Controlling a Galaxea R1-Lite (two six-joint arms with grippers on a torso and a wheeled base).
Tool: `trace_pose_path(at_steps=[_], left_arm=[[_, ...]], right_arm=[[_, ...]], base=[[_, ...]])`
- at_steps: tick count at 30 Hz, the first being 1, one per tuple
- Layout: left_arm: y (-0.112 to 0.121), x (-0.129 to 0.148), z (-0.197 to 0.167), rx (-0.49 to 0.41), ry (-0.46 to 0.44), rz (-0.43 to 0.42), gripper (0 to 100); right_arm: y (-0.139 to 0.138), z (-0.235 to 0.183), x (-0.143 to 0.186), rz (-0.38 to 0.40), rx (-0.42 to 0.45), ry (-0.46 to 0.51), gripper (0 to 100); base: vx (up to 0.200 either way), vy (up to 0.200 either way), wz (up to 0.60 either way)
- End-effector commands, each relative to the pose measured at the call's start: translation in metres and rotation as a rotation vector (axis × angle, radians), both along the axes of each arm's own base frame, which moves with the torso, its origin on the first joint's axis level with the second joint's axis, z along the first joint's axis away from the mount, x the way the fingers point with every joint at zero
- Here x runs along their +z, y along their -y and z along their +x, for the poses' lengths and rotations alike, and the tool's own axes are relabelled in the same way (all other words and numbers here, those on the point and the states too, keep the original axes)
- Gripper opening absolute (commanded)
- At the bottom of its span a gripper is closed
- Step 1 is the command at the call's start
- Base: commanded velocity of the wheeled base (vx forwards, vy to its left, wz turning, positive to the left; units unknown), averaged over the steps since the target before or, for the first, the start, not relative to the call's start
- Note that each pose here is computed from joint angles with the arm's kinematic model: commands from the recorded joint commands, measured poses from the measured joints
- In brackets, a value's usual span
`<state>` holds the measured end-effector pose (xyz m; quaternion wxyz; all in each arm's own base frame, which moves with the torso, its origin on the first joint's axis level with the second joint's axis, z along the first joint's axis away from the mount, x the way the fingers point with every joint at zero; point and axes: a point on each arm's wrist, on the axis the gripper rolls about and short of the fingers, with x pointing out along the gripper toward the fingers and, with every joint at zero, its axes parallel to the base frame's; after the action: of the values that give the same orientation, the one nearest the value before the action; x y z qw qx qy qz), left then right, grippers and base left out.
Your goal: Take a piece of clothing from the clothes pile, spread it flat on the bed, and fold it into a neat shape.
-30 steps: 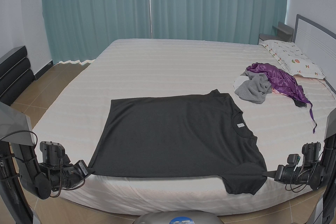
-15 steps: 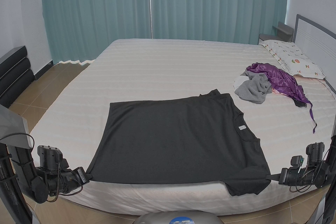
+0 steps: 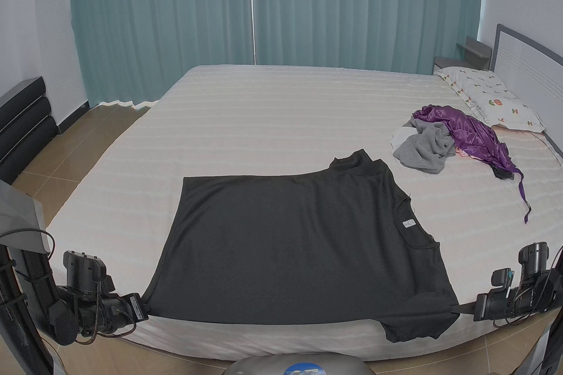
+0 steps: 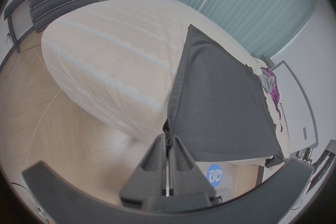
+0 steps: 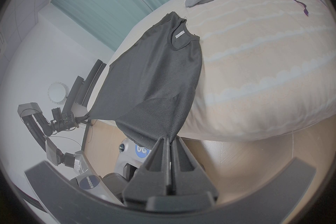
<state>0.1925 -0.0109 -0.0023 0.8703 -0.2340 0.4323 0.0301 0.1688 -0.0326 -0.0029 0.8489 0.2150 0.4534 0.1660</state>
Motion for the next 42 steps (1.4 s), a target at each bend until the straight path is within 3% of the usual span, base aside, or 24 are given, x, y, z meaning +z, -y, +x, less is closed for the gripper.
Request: trace_pose_path(at_steps=[1, 21, 29, 35, 42], left_arm=[[0.003, 0.009, -0.009, -0.019, 0.003, 0.003, 0], [0.010, 0.021, -0.039, -0.144, -0.120, 0.067, 0], [0.010, 0.024, -0.049, -0.161, -0.165, 0.119, 0], [0.011, 0.031, -0.034, -0.145, -0.110, 0.110, 0], [0.013, 0.045, -0.002, -0.052, -0.012, 0.046, 0]], right_arm=[[0.000, -0.007, 0.005, -0.005, -0.004, 0.005, 0], [-0.008, -0.036, 0.029, -0.018, 0.009, -0.040, 0], [-0.011, -0.045, 0.039, -0.047, 0.007, -0.009, 0], [-0.010, -0.039, 0.042, -0.053, 0.004, 0.014, 0], [-0.006, -0.015, 0.049, -0.042, -0.002, 0.049, 0]], base=[[0.000, 0.000, 0.00], [0.000, 0.000, 0.00], [0.000, 0.000, 0.00], [0.000, 0.000, 0.00], [0.000, 0.000, 0.00]])
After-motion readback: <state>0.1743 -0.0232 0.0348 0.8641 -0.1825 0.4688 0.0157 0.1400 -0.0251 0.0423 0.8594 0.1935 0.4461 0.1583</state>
